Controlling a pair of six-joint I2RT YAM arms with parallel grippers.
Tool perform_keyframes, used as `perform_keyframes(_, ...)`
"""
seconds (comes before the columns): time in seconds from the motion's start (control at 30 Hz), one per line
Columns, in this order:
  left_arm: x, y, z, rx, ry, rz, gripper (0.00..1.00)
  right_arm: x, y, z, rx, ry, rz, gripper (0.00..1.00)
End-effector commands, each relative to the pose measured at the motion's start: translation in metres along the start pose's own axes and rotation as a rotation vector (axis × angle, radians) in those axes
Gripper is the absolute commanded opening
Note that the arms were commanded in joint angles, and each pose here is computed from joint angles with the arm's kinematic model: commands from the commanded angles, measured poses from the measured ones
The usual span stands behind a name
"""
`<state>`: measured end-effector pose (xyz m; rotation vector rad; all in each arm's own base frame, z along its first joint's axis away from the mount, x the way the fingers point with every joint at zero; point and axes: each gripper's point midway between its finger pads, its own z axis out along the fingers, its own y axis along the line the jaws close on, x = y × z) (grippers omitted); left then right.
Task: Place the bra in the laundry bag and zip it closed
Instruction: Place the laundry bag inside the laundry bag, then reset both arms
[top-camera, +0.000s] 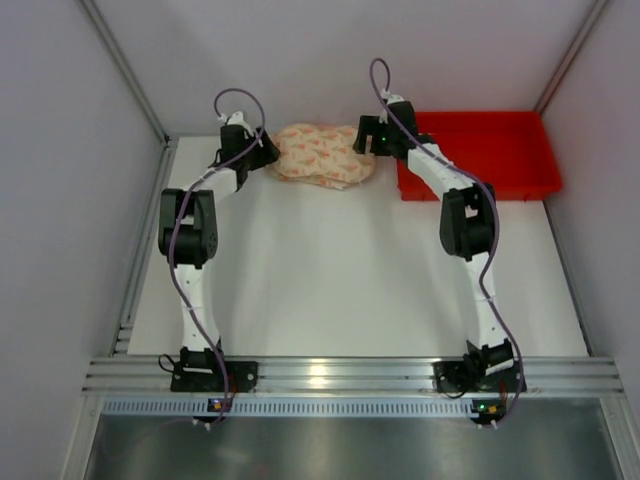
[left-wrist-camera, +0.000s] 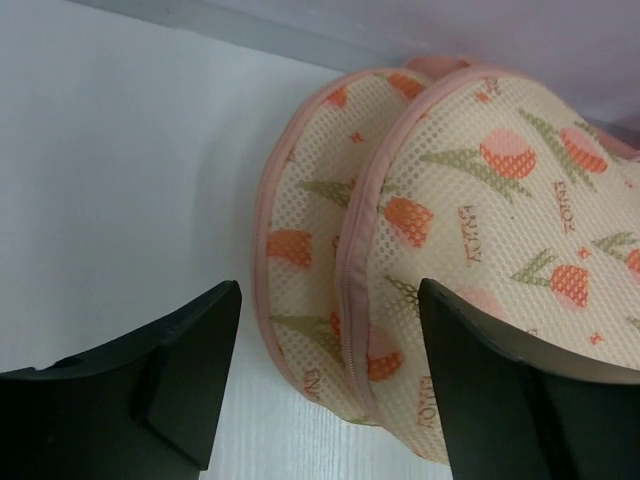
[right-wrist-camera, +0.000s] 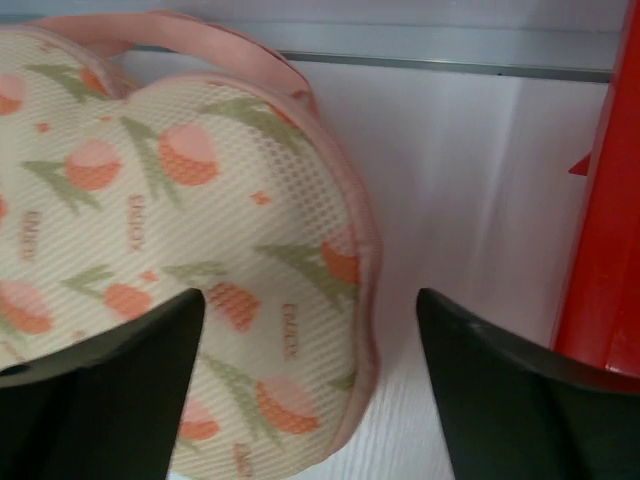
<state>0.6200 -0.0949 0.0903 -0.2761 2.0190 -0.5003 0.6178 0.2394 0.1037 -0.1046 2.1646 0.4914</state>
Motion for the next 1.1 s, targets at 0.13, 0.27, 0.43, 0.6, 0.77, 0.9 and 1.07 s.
perform_keyframes(0.13, -0.141, -0.05, -0.111, -0.015, -0.262, 0.25, 0.98, -0.162, 0.084, -0.164, -0.154, -0.348, -0.159, 0.99)
perform_keyframes(0.27, -0.106, -0.052, -0.158, -0.013, -0.062, 0.316, 0.98, -0.136, 0.093, -0.214, -0.204, -0.281, -0.211, 0.99)
perform_keyframes(0.43, -0.051, -0.075, -0.21, 0.147, 0.142, 0.306, 0.98, -0.063, 0.082, -0.257, -0.227, -0.117, -0.285, 0.99)
perform_keyframes(0.6, 0.015, -0.087, -0.262, 0.299, 0.284, 0.341, 0.98, 0.05, 0.073, -0.296, -0.293, 0.062, -0.368, 1.0)
perform_keyframes(0.77, 0.078, -0.063, -0.287, 0.226, 0.38, 0.455, 0.98, 0.123, 0.047, -0.317, -0.247, 0.117, -0.408, 0.99)
perform_keyframes(0.9, 0.098, -0.06, -0.3, 0.197, 0.397, 0.47, 0.98, 0.146, 0.035, -0.332, -0.226, 0.095, -0.417, 0.99)
perform_keyframes(1.07, 0.096, -0.062, -0.307, 0.191, 0.385, 0.483, 0.98, 0.154, 0.033, -0.34, -0.233, 0.111, -0.393, 0.99)
